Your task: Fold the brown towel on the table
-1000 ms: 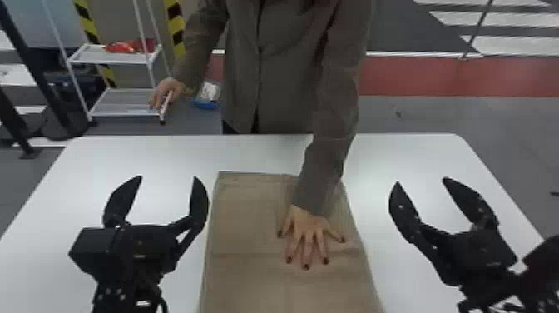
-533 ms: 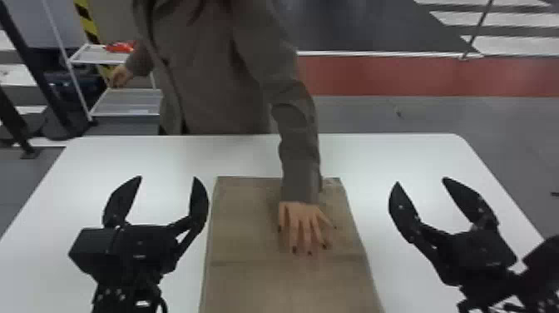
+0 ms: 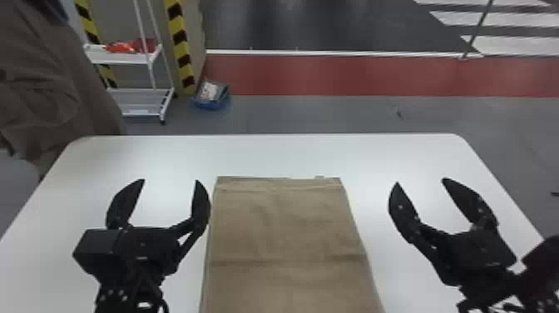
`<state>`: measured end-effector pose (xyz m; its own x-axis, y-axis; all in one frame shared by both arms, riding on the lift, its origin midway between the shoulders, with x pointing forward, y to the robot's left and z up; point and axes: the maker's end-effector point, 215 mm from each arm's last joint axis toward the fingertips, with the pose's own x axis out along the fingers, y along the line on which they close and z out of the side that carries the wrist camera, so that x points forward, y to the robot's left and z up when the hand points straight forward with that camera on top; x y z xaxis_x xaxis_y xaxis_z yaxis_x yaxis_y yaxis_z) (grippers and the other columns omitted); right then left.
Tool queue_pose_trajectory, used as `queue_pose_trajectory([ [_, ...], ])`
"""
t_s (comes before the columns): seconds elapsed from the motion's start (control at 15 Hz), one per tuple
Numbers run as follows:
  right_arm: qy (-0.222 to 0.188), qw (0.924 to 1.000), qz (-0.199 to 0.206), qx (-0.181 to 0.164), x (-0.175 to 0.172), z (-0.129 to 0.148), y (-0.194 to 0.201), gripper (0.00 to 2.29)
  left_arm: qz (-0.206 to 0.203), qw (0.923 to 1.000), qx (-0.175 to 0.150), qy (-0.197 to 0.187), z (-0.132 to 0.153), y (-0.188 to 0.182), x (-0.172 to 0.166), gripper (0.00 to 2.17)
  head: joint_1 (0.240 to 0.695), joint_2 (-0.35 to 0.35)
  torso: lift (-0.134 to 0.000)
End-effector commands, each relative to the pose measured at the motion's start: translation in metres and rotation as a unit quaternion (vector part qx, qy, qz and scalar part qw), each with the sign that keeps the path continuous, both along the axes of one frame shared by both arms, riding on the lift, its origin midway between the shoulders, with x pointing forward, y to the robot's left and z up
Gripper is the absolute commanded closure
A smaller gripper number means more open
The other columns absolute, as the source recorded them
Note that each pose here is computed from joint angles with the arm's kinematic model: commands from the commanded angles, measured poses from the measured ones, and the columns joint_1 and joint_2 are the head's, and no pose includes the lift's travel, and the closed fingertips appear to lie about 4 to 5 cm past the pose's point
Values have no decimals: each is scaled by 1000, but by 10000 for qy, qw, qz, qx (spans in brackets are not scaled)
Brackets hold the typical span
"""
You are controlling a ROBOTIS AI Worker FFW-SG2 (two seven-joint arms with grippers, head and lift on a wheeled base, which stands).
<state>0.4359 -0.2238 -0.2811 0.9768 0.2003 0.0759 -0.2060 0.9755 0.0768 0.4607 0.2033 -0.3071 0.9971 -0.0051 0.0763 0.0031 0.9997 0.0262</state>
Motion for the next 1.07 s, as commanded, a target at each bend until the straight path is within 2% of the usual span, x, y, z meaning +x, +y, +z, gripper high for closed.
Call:
queue_pose_trajectory([
  [0.0, 37, 10000, 29, 15, 0, -4, 0, 127, -93, 9999, -63, 85, -10, -3, 10, 76, 695, -25, -119],
  [0.2, 153, 9999, 8, -39, 1, -16, -2, 127, -270, 9990, -17, 354, -48, -14, 42, 76, 695, -31, -119],
  [0.4, 176, 9998, -23, -79, 3, -19, -5, 127, -464, 9978, 21, 482, -61, -22, 76, 76, 695, -44, -119],
  [0.6, 222, 9997, 23, -107, 7, -26, 2, 127, -735, 9927, 85, 957, -86, -31, 106, 76, 695, -59, -119],
  [0.8, 255, 9996, 48, -115, 11, -31, 5, 127, -846, 9891, 110, 1197, -105, -32, 120, 80, 695, -56, -119],
  [1.0, 279, 9995, 76, -106, 17, -37, 8, 127, -1049, 9855, 138, 1323, -116, -37, 120, 242, 695, -56, -119],
])
